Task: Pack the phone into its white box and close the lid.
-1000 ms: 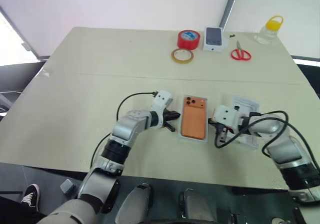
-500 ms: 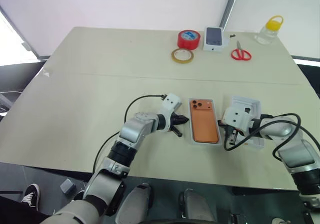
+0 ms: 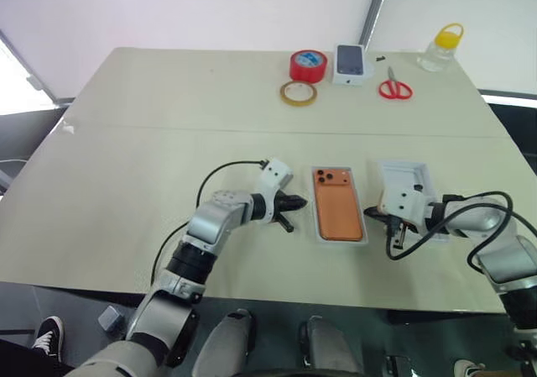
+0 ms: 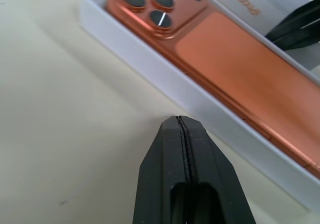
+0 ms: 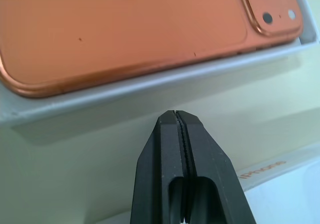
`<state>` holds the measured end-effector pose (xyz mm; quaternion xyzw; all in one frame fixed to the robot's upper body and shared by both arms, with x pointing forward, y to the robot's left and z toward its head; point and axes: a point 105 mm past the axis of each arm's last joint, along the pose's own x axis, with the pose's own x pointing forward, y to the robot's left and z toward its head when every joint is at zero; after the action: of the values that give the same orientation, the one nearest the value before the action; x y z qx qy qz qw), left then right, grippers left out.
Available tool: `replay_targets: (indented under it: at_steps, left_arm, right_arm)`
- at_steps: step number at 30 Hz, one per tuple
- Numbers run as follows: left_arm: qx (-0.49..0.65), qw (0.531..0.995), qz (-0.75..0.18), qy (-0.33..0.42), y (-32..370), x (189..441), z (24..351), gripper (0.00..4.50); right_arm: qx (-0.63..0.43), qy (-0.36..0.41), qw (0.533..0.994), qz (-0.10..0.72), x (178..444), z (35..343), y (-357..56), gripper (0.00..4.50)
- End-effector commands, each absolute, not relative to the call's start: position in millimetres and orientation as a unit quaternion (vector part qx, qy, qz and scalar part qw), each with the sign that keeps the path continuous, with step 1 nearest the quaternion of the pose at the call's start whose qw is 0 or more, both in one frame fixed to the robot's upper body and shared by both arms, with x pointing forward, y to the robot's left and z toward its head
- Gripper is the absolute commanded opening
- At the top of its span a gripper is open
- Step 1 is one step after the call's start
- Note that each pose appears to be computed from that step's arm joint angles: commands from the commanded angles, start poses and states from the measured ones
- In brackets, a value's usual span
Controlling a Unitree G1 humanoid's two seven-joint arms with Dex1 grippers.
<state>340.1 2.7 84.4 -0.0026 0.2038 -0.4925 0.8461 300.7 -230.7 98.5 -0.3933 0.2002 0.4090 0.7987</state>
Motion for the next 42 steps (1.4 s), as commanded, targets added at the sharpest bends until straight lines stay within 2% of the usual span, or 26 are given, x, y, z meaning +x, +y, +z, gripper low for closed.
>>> replay_targets:
  at_steps: [1, 4, 7, 10, 13, 17, 20, 21, 24, 29, 31, 36, 42]
  left_arm:
    - [-0.001, 0.860, -0.485, 0.159, 12, 346, 103, 0.02]
    - [0.004, 0.872, -0.473, 0.126, 25, 353, 115, 0.02]
    - [0.006, 0.878, -0.470, 0.094, 41, 354, 127, 0.02]
    - [-0.015, 0.874, -0.480, 0.075, 61, 348, 141, 0.02]
    - [-0.008, 0.880, -0.471, 0.055, 82, 348, 150, 0.83]
    - [0.024, 0.877, -0.479, 0.030, 102, 340, 158, 2.76]
    - [0.042, 0.860, -0.508, 0.025, 111, 325, 159, 4.26]
    - [0.043, 0.854, -0.518, 0.025, 114, 319, 159, 4.45]
    - [0.044, 0.836, -0.547, 0.017, 122, 304, 165, 4.45]
    - [0.069, 0.826, -0.559, -0.014, 130, 297, 168, 4.45]
    - [0.076, 0.820, -0.568, -0.019, 130, 293, 166, 4.45]
    - [0.093, 0.809, -0.579, -0.043, 132, 283, 165, 4.45]
    - [0.101, 0.804, -0.583, -0.050, 135, 279, 165, 4.45]
  right_arm:
    - [-0.401, 0.230, 0.800, 0.383, 295, 102, -258, 0.00]
    - [-0.408, 0.241, 0.800, 0.367, 292, 103, -272, 0.00]
    - [-0.393, 0.222, 0.815, 0.363, 295, 114, -269, 0.00]
    - [-0.343, 0.163, 0.861, 0.339, 312, 137, -251, 0.00]
    - [-0.274, 0.127, 0.907, 0.295, 333, 156, -242, 0.82]
    - [-0.286, 0.145, 0.915, 0.247, 343, 157, -255, 2.80]
    - [-0.277, 0.207, 0.912, 0.220, 340, 147, -268, 4.33]
    - [-0.271, 0.230, 0.908, 0.224, 335, 144, -268, 4.48]
    - [-0.211, 0.281, 0.911, 0.217, 325, 149, -263, 4.48]
    - [-0.191, 0.336, 0.898, 0.213, 307, 150, -263, 4.48]
    - [-0.170, 0.358, 0.896, 0.200, 300, 141, -264, 4.48]
    - [-0.157, 0.373, 0.898, 0.172, 294, 130, -258, 4.48]
    - [-0.143, 0.380, 0.900, 0.160, 298, 133, -250, 4.48]
